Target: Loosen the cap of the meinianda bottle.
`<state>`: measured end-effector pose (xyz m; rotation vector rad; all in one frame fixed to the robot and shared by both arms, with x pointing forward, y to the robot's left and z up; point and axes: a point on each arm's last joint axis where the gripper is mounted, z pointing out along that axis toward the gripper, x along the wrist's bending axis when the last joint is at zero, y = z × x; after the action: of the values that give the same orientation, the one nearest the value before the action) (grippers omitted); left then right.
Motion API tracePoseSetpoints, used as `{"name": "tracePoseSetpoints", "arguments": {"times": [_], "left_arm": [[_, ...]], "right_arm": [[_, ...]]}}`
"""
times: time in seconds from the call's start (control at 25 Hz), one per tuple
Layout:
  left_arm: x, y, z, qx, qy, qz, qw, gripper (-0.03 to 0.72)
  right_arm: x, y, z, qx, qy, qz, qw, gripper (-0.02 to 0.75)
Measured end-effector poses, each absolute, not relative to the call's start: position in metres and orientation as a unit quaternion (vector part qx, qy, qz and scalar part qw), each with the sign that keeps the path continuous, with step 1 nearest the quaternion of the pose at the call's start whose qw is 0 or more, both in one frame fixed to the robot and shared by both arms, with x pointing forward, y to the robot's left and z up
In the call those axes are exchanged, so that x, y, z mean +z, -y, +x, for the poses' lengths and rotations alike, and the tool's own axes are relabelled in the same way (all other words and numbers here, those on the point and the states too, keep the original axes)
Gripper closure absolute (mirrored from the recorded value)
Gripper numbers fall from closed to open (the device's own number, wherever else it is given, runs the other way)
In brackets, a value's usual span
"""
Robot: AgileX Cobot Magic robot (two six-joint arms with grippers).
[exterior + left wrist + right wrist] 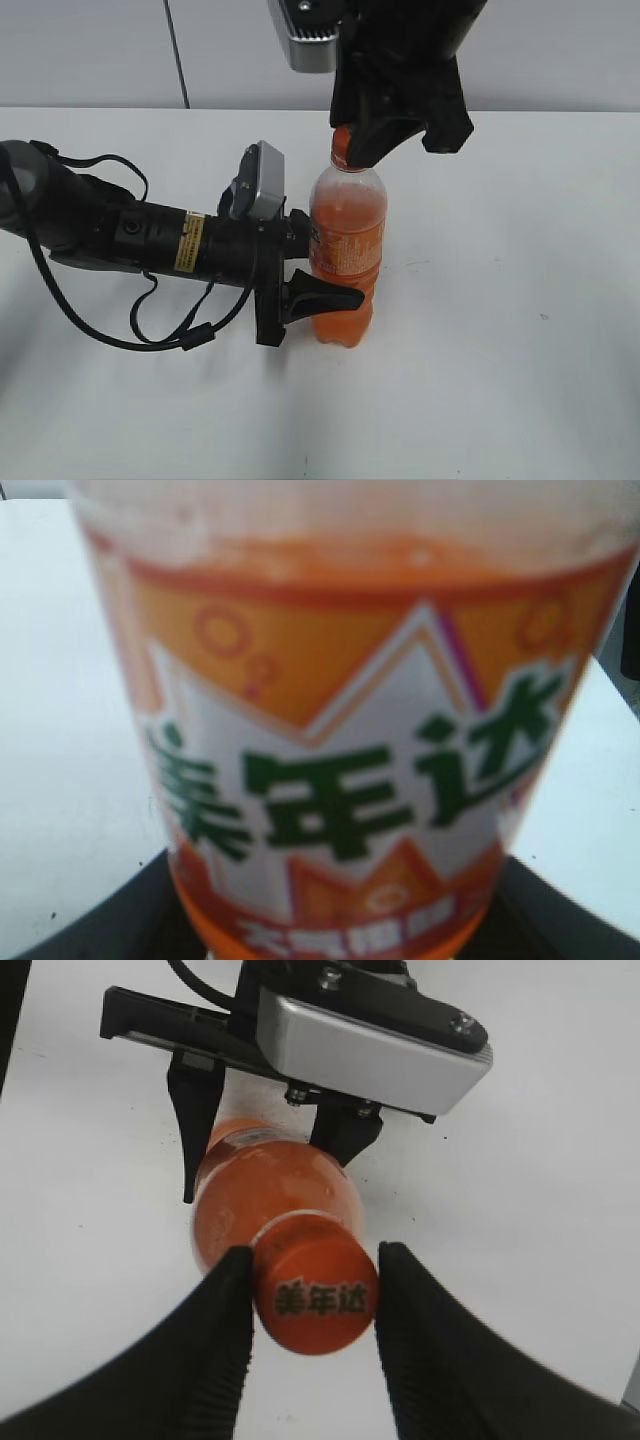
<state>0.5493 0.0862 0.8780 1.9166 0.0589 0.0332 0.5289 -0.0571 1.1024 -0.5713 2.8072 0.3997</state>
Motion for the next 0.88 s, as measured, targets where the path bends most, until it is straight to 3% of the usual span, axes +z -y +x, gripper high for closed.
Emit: {"name": "tracePoseSetpoints", "arguments": {"times": [0.2,0.4,0.52,0.72,0.88], "left_arm": [[0.878,-0.086,0.549,0.014,-0.025,0.818,0.574,0.289],[0.878,-0.086,0.549,0.014,-0.026,0.818,0.574,0.289],[0.878,-0.086,0.549,0.014,-0.026,0.818,0.574,0.289],[0.878,-0.086,0.549,0.014,-0.026,0.818,0.574,0.289],[0.878,-0.086,0.549,0.014,-0.026,0.818,0.574,0.289]], "right_arm": [[1.108,0.059,0.526,0.151,-0.972,-0.134,0.12,0.188],[1.138,0.067,0.51,0.197,-0.97,-0.06,0.13,0.206],[1.149,0.072,0.504,0.228,-0.962,0.105,0.104,0.211],[1.146,0.071,0.506,0.241,-0.896,0.371,0.04,0.228],[1.132,0.066,0.514,0.224,-0.881,0.417,0.023,0.259]]}}
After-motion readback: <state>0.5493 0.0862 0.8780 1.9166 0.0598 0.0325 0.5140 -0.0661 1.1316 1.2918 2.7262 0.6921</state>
